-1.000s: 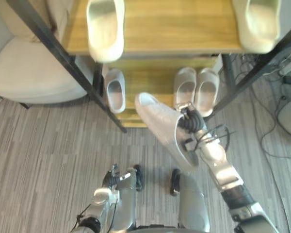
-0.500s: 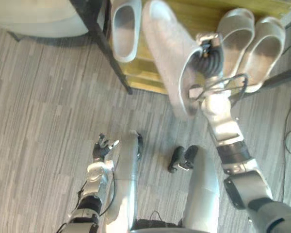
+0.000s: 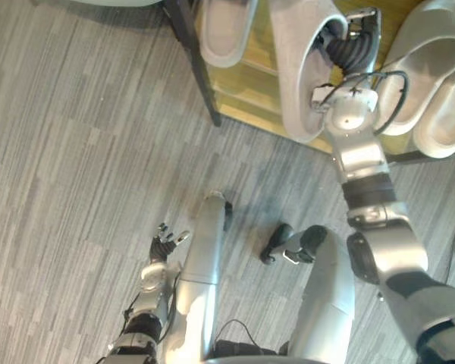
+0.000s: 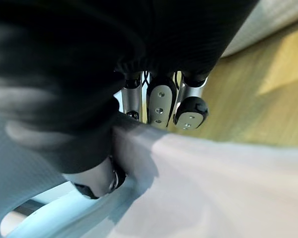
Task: Organize the slippers on the shoe rack
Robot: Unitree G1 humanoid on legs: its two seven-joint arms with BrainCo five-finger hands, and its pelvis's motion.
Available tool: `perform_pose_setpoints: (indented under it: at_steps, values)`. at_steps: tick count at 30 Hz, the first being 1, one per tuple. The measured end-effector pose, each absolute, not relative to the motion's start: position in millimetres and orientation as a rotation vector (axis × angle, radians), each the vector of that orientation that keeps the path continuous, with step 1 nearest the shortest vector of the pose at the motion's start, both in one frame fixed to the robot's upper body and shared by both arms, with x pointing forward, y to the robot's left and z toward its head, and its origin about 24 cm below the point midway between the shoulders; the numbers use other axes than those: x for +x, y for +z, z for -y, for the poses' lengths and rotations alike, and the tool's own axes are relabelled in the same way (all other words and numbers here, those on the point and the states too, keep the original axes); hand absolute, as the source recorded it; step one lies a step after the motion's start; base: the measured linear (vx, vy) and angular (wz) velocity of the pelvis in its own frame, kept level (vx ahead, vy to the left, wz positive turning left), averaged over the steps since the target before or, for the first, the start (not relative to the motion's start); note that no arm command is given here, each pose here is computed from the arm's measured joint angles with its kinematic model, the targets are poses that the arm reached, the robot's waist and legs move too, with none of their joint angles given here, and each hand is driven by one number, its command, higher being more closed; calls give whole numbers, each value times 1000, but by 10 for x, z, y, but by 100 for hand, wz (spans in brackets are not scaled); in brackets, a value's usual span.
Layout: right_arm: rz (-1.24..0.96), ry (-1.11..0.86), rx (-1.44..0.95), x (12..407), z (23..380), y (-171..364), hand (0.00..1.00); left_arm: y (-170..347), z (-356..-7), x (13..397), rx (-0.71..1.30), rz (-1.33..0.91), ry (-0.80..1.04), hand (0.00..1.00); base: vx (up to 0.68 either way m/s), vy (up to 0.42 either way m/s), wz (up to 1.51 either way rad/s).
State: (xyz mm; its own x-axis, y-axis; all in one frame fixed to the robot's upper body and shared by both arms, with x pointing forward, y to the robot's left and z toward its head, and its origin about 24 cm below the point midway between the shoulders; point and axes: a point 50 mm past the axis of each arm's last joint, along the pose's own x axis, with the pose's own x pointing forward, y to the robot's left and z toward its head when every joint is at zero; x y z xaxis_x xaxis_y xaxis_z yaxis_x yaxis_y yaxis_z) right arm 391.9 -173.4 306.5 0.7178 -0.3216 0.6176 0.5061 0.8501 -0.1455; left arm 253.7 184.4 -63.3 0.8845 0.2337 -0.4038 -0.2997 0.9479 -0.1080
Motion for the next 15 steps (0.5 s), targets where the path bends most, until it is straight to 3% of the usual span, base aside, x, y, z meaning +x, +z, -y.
perform_pose_setpoints:
  at_steps: [11, 12, 15]
  values:
    - [523, -638, -308, 3985, 2041, 3106, 100, -624, -1791, 2575, -165, -405, 273, 0, -23, 4, 8]
    - [523, -642, -307, 3983, 2047, 3108, 0, -624, -1791, 2575, -165, -405, 273, 0, -17, 7, 5]
    - [512, -677, -273, 3970, 2120, 3113, 0, -632, -1786, 2572, -168, -409, 274, 0, -5, 6, 3]
